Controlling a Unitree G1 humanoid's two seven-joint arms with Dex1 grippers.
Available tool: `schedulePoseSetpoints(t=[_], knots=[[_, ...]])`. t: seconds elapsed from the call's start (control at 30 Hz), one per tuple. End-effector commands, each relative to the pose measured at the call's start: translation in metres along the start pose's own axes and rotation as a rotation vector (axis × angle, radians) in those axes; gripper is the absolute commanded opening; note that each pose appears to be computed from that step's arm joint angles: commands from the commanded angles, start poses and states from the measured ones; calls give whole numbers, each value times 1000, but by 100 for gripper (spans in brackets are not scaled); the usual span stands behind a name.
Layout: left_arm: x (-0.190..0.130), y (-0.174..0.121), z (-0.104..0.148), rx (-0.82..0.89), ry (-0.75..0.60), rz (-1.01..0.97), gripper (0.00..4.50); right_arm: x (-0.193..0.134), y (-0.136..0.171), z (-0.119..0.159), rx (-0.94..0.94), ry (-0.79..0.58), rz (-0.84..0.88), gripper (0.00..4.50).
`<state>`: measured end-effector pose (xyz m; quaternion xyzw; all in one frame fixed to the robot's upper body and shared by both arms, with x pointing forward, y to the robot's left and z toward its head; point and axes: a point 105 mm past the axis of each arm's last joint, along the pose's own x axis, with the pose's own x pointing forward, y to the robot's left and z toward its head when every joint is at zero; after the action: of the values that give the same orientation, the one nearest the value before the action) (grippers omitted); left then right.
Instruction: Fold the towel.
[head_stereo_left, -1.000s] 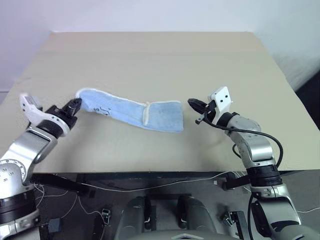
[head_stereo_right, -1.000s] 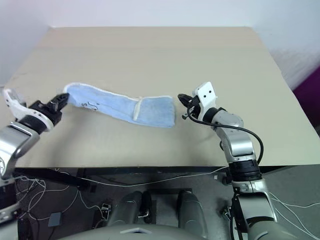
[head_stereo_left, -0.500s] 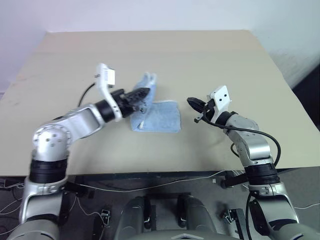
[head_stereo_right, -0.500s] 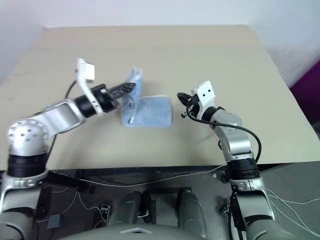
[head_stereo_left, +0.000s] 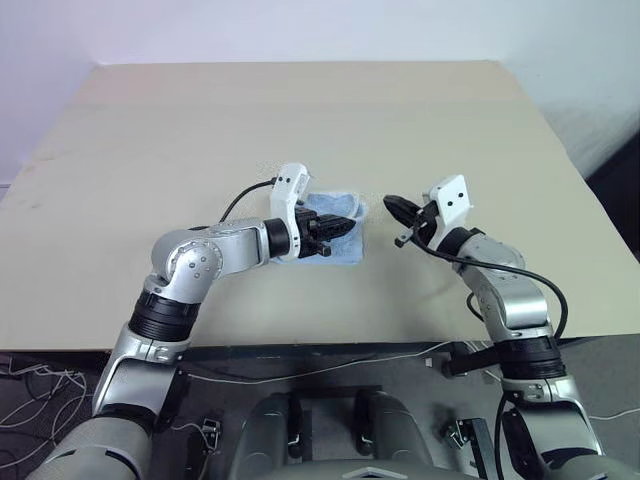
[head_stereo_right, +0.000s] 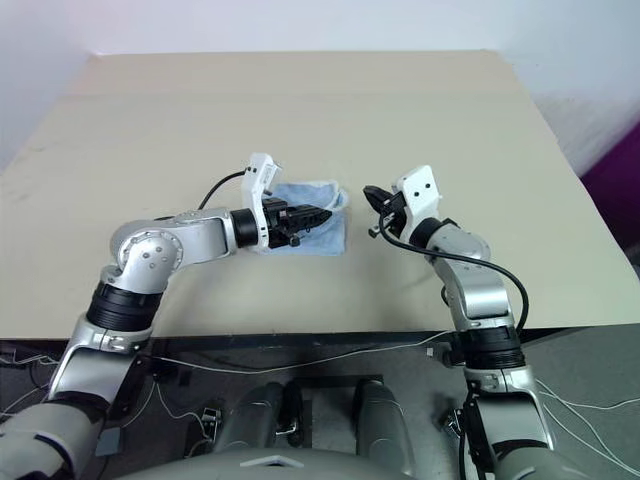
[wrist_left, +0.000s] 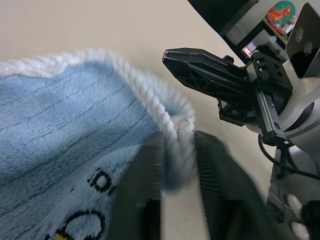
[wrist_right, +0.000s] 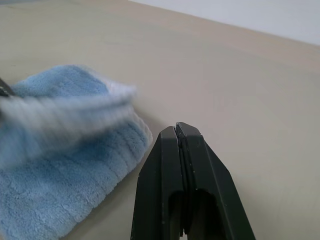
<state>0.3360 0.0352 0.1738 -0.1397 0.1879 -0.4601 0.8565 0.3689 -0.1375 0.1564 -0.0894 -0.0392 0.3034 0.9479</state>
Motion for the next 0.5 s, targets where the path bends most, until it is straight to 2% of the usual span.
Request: schedulePoseSetpoints(t=[0.03, 0.17, 0.23, 0.33, 0.37, 0.5], knots=[[-6, -6, 13, -43, -73, -52, 238, -3, -4, 20, -35, -59, -15, 0], [-13, -10, 20, -95, -123, -82, 376, -2, -4, 21, -39, -62, -14, 0], [-23, 2, 30, -114, -194, -31, 446, -1, -4, 24, -43, -68, -9, 0], [-36, 25, 40, -123, -272, 66, 446, 0, -3, 29, -40, -80, 3, 0], [-43, 41, 41, -97, -304, 138, 429, 2, -1, 32, -36, -89, 14, 0], [-56, 62, 40, 17, -350, 239, 311, 11, 9, 40, -34, -100, 63, 0]])
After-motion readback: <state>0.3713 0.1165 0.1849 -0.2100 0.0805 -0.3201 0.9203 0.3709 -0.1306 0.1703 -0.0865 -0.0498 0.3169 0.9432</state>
